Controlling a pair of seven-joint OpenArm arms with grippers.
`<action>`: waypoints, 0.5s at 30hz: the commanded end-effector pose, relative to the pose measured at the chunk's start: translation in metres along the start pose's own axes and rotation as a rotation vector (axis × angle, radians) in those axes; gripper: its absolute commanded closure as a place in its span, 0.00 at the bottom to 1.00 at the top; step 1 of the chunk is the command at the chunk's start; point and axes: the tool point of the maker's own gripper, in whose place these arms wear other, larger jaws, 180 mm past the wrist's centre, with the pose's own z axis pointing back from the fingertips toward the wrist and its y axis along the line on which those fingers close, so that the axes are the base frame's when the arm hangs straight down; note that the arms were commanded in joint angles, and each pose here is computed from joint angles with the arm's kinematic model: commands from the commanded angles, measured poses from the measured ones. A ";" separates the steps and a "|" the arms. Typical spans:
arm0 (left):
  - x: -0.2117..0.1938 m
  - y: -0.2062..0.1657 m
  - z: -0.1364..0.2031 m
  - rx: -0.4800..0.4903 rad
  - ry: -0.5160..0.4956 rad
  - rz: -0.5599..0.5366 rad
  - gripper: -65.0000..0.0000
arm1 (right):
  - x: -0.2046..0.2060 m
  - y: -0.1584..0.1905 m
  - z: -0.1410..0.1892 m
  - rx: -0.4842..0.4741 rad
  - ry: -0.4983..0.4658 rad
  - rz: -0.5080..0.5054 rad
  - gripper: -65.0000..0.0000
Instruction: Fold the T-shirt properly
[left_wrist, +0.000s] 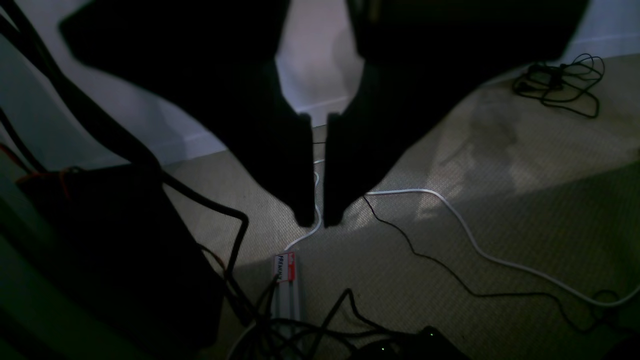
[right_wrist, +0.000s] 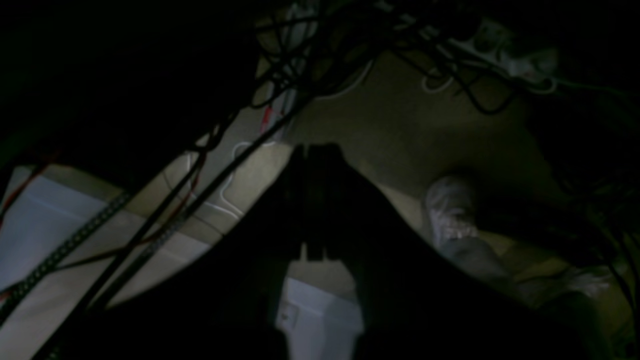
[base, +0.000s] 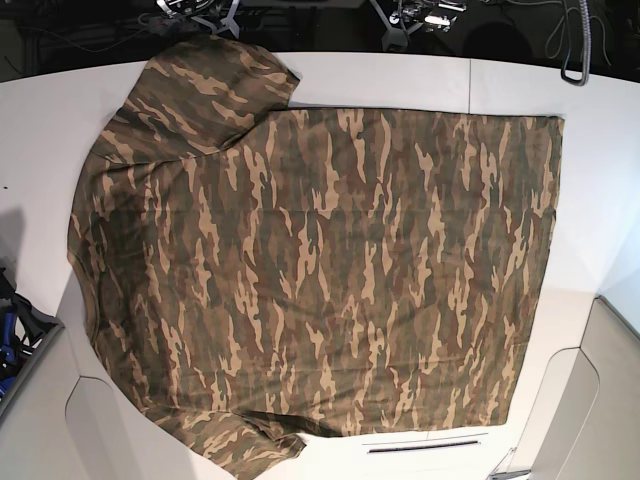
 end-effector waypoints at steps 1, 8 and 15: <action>0.002 0.000 0.000 -0.001 -0.006 -0.018 0.93 | -0.001 0.000 0.000 0.007 -0.001 0.001 1.00; 0.001 0.002 0.000 0.011 -0.003 -0.055 0.93 | -0.003 0.001 0.000 0.008 0.002 0.001 1.00; -0.012 -0.009 0.002 -0.063 0.064 -0.169 0.93 | -0.016 0.003 0.000 0.012 0.021 -0.003 1.00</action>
